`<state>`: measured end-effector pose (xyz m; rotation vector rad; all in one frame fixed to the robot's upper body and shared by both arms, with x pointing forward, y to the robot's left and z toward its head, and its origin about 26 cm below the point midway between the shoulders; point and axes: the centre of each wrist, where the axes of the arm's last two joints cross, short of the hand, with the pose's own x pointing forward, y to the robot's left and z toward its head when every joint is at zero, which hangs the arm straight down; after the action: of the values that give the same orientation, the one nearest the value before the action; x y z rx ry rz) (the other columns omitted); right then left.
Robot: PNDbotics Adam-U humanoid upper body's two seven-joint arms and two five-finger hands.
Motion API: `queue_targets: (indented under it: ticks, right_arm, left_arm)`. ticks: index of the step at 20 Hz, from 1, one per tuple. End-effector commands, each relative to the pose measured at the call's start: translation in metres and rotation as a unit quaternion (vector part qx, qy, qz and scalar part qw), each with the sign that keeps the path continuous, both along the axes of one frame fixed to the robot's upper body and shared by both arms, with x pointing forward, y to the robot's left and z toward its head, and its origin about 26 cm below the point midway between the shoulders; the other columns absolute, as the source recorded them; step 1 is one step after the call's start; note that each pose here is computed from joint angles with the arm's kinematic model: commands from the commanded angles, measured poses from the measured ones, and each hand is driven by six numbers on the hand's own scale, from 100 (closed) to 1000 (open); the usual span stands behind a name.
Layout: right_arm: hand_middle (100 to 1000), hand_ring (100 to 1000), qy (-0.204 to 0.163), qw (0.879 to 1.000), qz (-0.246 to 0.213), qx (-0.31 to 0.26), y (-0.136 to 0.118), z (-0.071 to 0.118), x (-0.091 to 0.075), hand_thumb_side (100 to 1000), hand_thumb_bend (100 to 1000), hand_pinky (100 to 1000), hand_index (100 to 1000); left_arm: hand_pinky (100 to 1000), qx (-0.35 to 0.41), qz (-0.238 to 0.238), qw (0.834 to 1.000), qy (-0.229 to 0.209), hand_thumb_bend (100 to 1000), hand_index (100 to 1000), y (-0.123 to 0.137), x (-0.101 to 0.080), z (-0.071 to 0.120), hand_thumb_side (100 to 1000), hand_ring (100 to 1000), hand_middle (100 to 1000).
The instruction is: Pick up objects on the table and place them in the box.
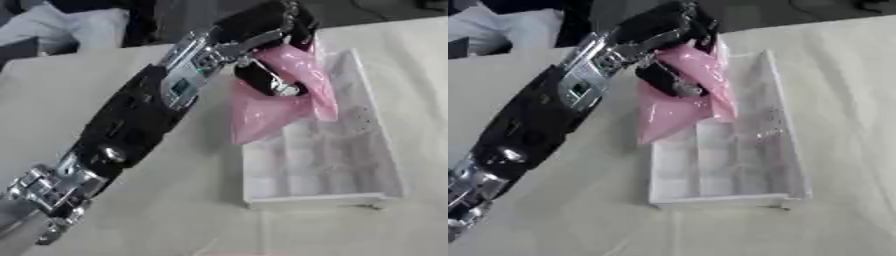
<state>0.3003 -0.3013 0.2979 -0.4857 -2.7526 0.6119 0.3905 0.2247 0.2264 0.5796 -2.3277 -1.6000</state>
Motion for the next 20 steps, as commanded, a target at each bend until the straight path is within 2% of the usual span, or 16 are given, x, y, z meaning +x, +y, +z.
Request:
queue_targets:
  ticks: [1,2,8,11,12,14,15,17,19,20]
  right_arm:
    - [760,770,-0.014,1.000,0.001,-0.011,0.000,0.010,-0.004,996,100,626,736]
    - [760,770,-0.013,1.000,0.001,-0.011,-0.001,0.010,-0.004,996,100,626,736]
    - [760,771,-0.010,1.000,-0.002,-0.010,-0.002,0.008,-0.004,997,100,626,736]
    - [760,771,-0.009,1.000,-0.005,-0.011,-0.003,0.008,-0.004,998,100,627,736]
    - [760,771,-0.009,1.000,-0.006,-0.011,-0.004,0.007,-0.005,991,100,627,736]
    - [760,771,-0.007,1.000,-0.010,-0.011,-0.005,0.006,-0.005,997,100,627,736]
    - [760,771,-0.007,1.000,-0.012,-0.011,-0.006,0.006,-0.005,997,100,627,736]
    - [760,771,-0.006,1.000,-0.017,-0.010,-0.008,0.005,-0.005,995,100,627,735]
    - [760,772,-0.006,1.000,-0.019,-0.008,-0.008,0.004,-0.006,995,100,627,735]
    - [760,772,-0.005,1.000,-0.019,-0.008,-0.009,0.004,-0.006,995,100,627,735]
  left_arm:
    - [564,0.013,-0.018,1.000,-0.017,797,852,-0.002,-0.002,0.013,815,714,718]
    - [590,0.014,-0.020,1.000,-0.017,802,867,-0.001,-0.002,0.013,819,740,740]
    - [587,0.012,-0.012,1.000,-0.017,815,863,0.007,-0.004,0.018,836,740,754]
    - [550,0.016,0.000,1.000,-0.018,744,845,0.017,-0.007,0.020,848,701,741]
    - [522,0.015,0.005,1.000,-0.020,646,832,0.020,-0.009,0.021,846,679,724]
    - [481,-0.009,0.024,0.999,-0.027,508,810,0.037,-0.015,0.024,801,647,692]
    - [442,-0.035,0.034,0.998,-0.031,375,786,0.047,-0.019,0.024,792,619,660]
    - [404,-0.106,0.051,0.992,-0.039,174,769,0.069,-0.028,0.022,804,600,640]
    - [388,-0.173,0.064,0.982,-0.045,100,757,0.085,-0.036,0.022,814,594,635]
    - [384,-0.202,0.068,0.976,-0.046,100,755,0.092,-0.039,0.021,828,594,636]
